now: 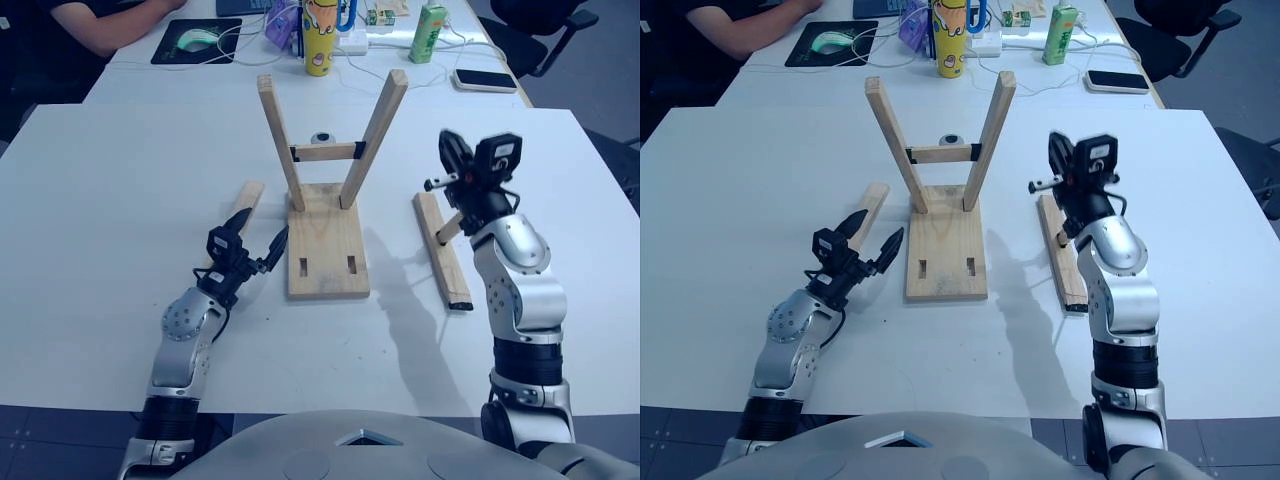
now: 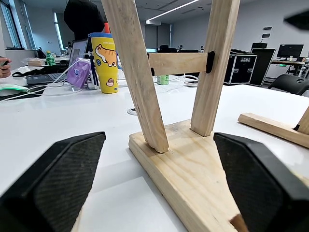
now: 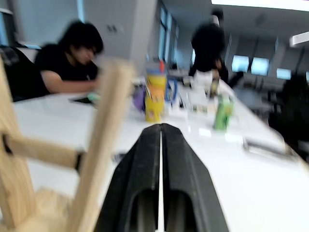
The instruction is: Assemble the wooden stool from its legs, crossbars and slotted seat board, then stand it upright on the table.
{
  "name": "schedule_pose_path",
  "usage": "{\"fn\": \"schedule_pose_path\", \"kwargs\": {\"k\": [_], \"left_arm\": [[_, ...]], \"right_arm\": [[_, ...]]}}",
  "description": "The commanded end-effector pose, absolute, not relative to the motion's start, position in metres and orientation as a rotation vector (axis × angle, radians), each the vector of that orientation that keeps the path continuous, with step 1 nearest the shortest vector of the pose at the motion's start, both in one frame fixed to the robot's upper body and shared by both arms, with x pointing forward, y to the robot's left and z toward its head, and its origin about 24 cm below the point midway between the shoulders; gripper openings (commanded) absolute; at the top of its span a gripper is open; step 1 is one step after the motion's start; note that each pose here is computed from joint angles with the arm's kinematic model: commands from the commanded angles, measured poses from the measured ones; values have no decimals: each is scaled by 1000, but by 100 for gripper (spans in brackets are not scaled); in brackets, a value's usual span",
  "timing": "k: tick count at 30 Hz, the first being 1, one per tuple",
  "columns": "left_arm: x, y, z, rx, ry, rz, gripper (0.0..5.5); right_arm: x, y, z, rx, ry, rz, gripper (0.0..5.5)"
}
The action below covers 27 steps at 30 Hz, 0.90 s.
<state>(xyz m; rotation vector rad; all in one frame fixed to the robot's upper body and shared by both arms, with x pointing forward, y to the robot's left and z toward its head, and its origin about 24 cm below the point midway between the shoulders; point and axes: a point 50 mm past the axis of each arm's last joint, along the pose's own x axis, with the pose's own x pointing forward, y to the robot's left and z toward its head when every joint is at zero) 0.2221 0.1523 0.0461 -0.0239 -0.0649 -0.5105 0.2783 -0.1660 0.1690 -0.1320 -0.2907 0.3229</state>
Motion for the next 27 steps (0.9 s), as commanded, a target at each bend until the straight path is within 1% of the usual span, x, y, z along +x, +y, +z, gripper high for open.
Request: {"fn": "schedule_pose_path", "kwargs": {"k": [1, 4, 7, 10, 11, 13, 16, 21, 27], "left_arm": [[220, 152, 43, -31, -52, -502, 416], [219, 153, 43, -29, -55, -491, 416], [216, 153, 41, -30, -50, -486, 416], [213, 153, 40, -29, -44, -483, 416], [212, 153, 40, -28, -42, -482, 416], [211, 154, 39, -25, -38, -481, 416], [207, 156, 39, -22, -34, -468, 416], [199, 153, 36, -34, -27, -448, 416], [197, 150, 36, -39, -25, -444, 416]], "right_arm": [[270, -147, 175, -263, -347, 443, 3], [257, -141, 153, -287, -262, 538, 3], [238, -139, 120, -272, -73, 661, 3], [219, -152, 93, -260, 117, 705, 3], [213, -160, 85, -237, 183, 692, 22], [204, -175, 77, -183, 273, 647, 44], [195, -188, 76, -112, 323, 572, 86], [184, -201, 76, -62, 392, 481, 168], [189, -222, 79, -165, 407, 301, 260]]}}
